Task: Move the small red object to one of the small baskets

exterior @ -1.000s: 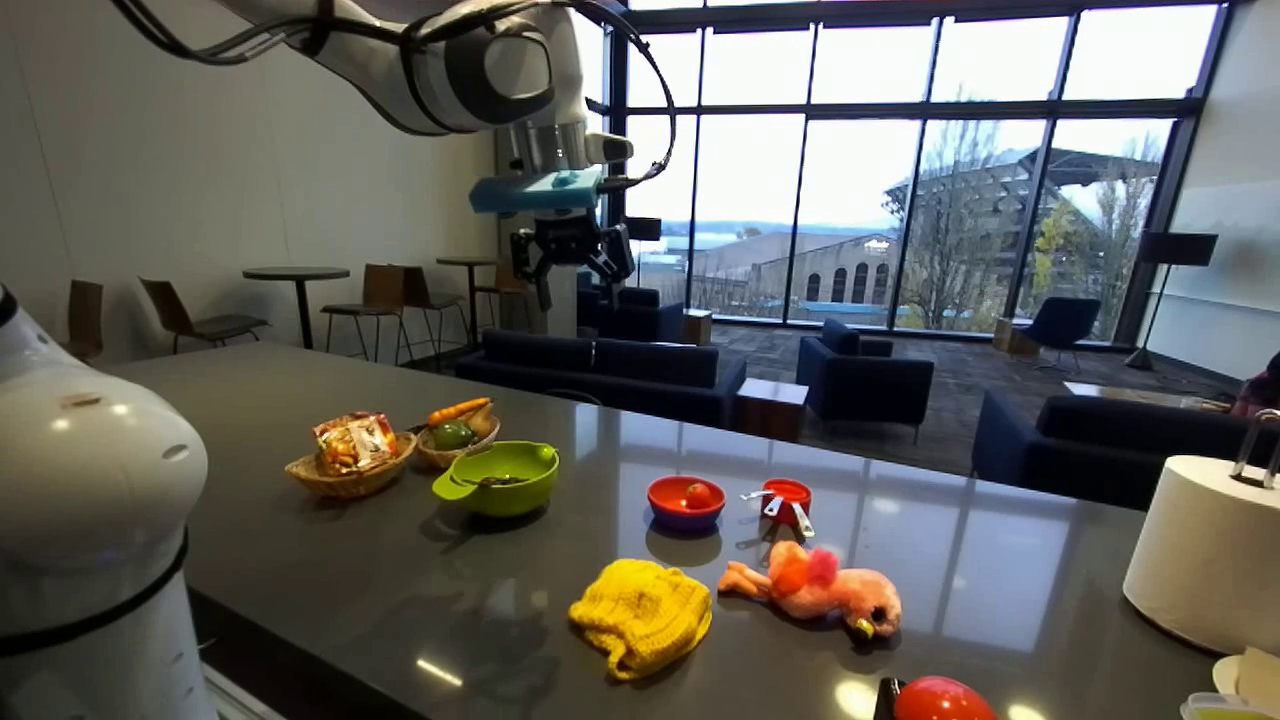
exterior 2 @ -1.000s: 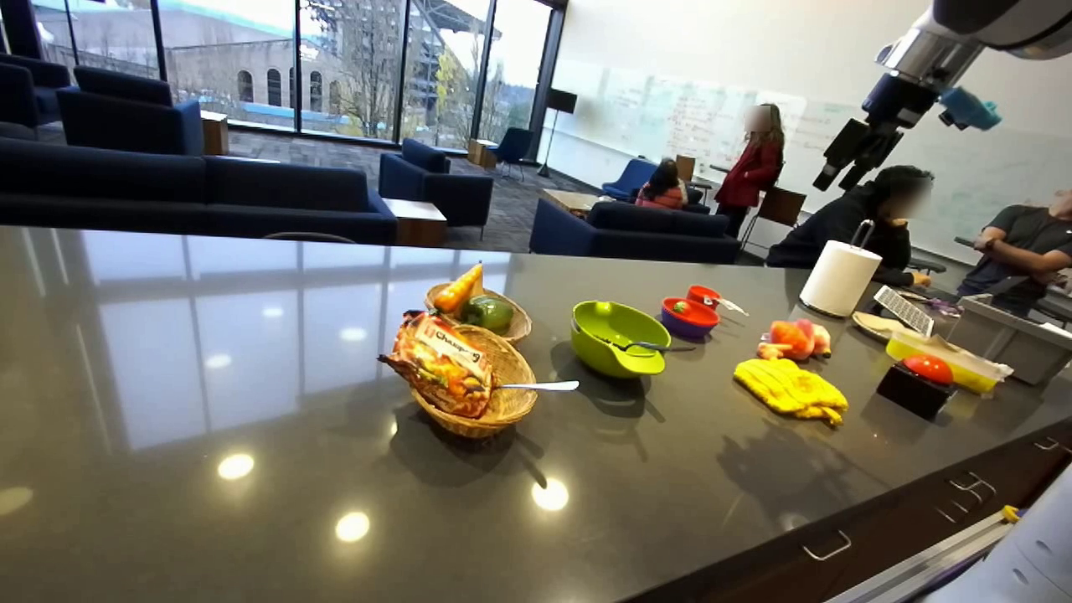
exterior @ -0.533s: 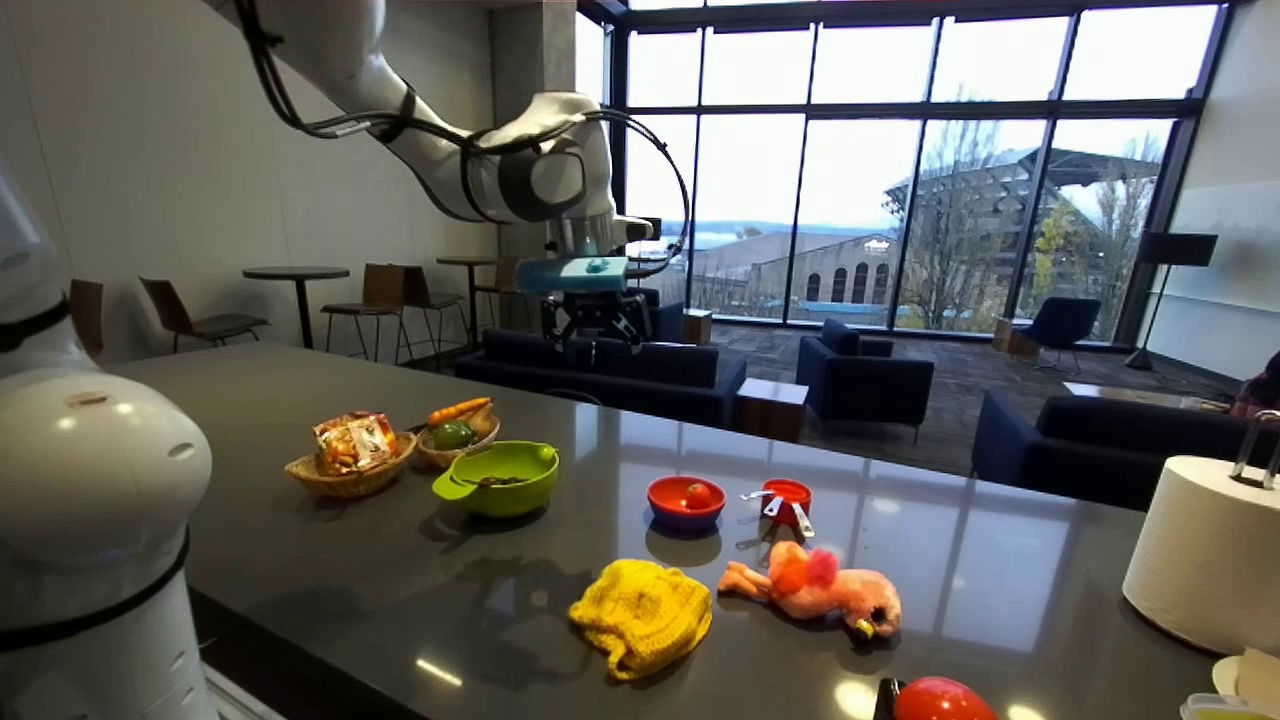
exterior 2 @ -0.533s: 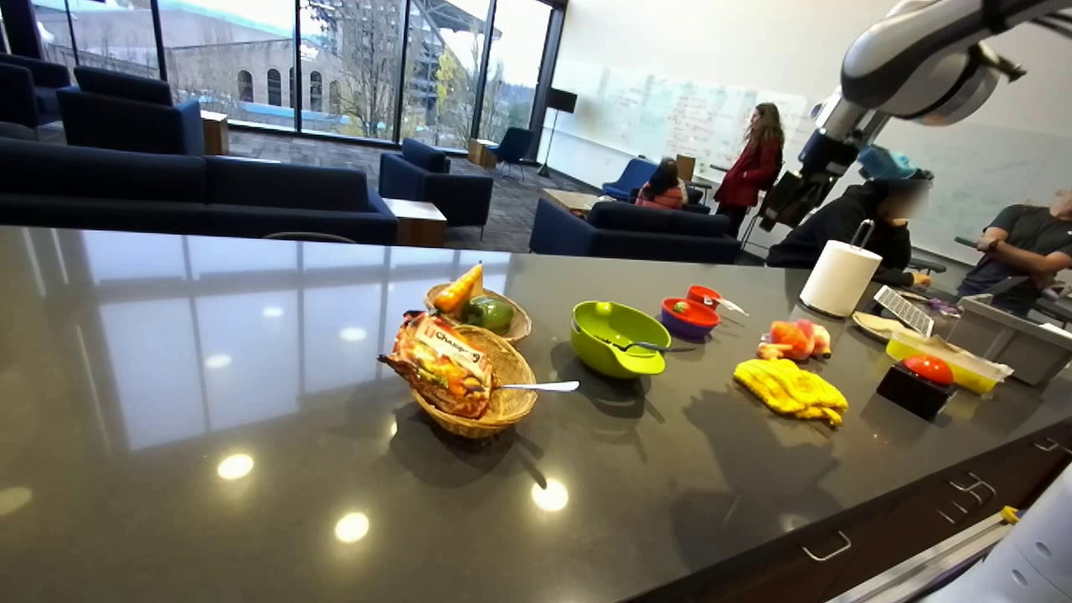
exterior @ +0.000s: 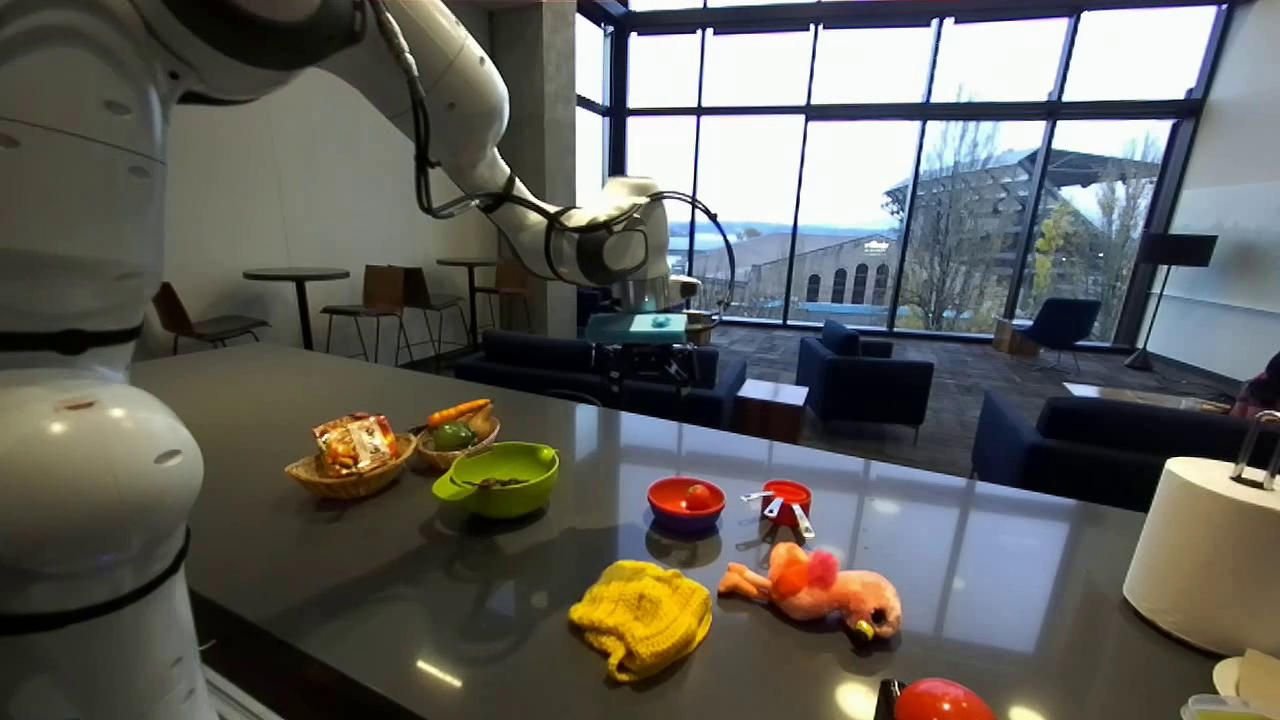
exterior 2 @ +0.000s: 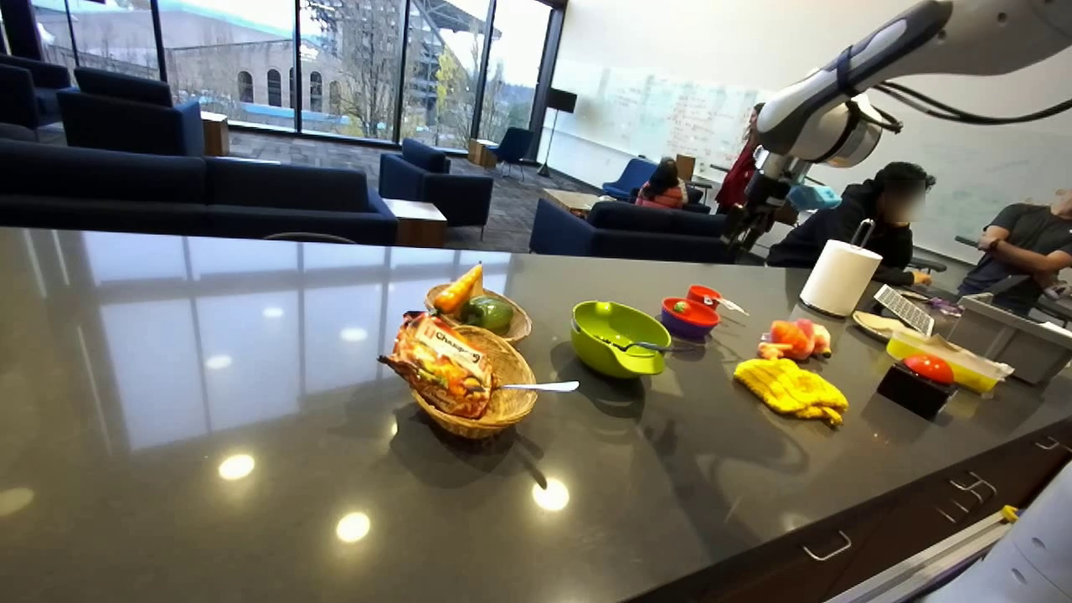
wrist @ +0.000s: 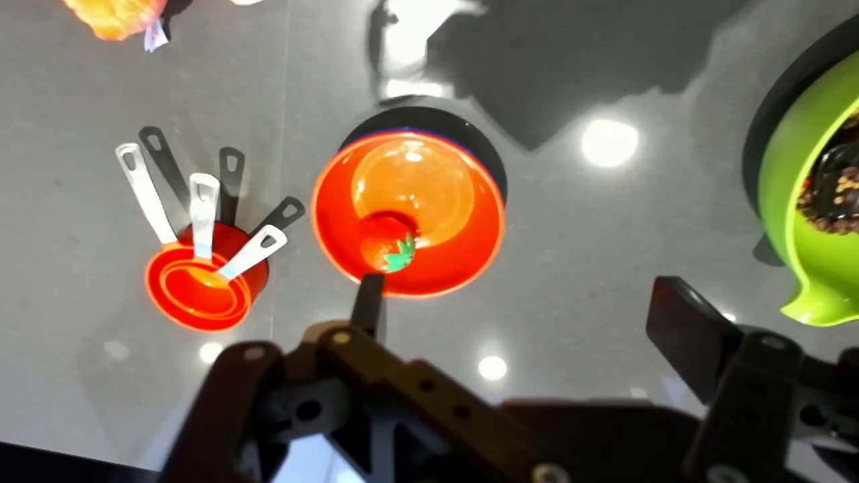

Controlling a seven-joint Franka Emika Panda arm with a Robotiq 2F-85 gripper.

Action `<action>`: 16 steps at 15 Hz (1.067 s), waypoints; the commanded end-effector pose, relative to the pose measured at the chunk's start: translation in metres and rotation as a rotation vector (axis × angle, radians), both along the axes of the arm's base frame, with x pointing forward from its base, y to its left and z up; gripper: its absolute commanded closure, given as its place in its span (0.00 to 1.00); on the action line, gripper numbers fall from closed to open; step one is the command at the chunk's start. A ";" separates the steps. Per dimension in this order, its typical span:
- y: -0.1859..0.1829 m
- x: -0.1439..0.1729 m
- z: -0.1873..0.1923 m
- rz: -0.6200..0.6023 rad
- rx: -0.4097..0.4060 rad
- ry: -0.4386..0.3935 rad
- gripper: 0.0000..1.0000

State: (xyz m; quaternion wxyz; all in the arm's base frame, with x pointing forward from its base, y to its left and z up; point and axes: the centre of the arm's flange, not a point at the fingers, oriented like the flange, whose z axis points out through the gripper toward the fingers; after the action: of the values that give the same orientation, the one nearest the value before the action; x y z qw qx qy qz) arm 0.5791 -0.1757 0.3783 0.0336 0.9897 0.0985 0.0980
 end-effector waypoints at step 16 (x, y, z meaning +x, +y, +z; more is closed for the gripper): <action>-0.075 0.140 -0.073 -0.054 0.148 0.138 0.00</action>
State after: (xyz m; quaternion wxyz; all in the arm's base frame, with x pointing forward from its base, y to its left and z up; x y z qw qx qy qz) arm 0.7101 -0.2368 0.3100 -0.0356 0.9952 0.0775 0.0483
